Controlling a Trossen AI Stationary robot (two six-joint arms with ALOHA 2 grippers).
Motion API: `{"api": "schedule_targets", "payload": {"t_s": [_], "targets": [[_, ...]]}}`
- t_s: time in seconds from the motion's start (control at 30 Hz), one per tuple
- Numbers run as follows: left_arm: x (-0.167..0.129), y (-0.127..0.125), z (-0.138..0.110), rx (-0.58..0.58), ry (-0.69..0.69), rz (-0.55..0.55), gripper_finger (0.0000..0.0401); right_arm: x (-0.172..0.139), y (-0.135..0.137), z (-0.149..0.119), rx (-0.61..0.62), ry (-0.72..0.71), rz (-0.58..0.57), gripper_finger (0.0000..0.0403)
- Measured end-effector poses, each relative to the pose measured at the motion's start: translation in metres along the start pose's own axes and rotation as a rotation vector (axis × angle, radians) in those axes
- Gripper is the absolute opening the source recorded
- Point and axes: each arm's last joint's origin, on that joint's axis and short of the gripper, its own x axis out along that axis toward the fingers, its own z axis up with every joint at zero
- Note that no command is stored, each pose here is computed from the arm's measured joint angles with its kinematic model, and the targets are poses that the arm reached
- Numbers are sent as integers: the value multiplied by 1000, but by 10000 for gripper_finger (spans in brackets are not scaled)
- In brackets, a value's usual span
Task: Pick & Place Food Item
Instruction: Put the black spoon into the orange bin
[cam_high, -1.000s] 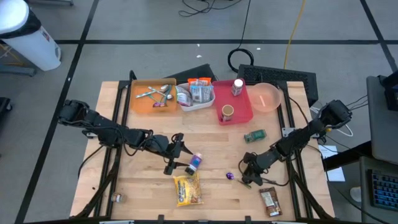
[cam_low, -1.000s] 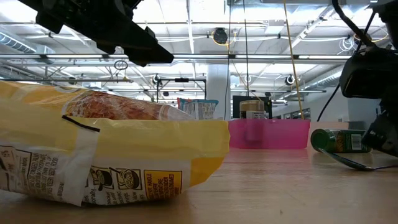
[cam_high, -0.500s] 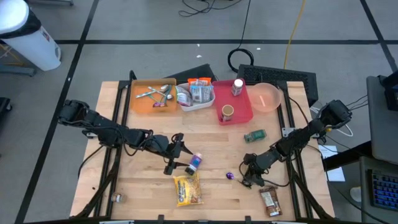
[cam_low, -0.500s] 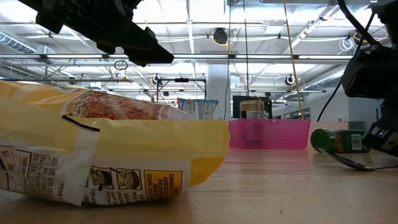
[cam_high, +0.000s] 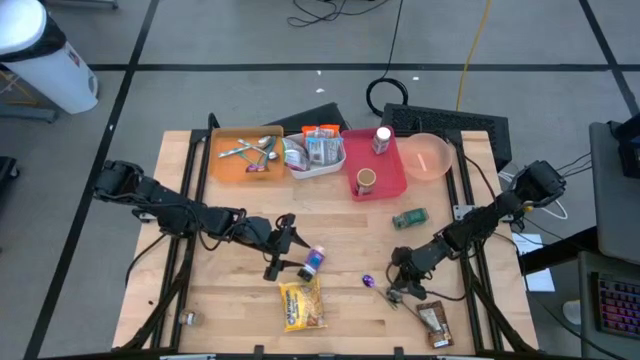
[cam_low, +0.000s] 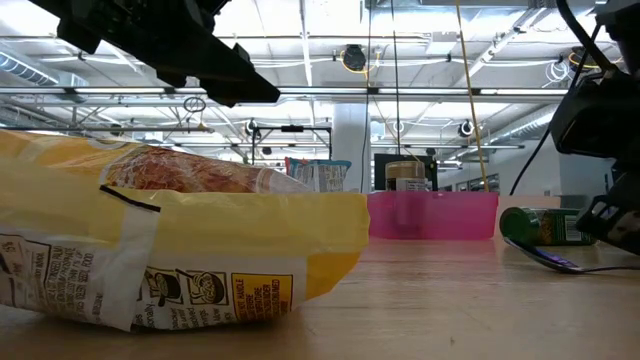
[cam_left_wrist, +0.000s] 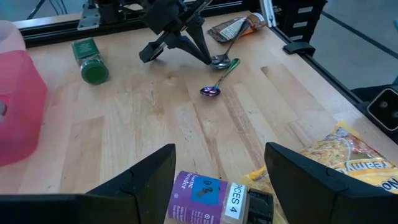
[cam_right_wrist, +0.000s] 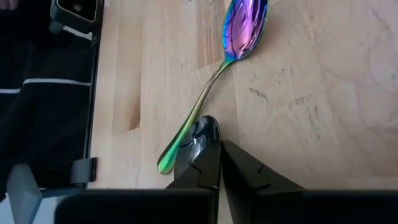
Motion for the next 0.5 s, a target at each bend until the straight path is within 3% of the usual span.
{"api": "schedule_targets", "payload": {"t_s": [0.5], "targets": [[0,1,0,1,1,21,253,-4,-17,17,-193,-80,-88,0]]}}
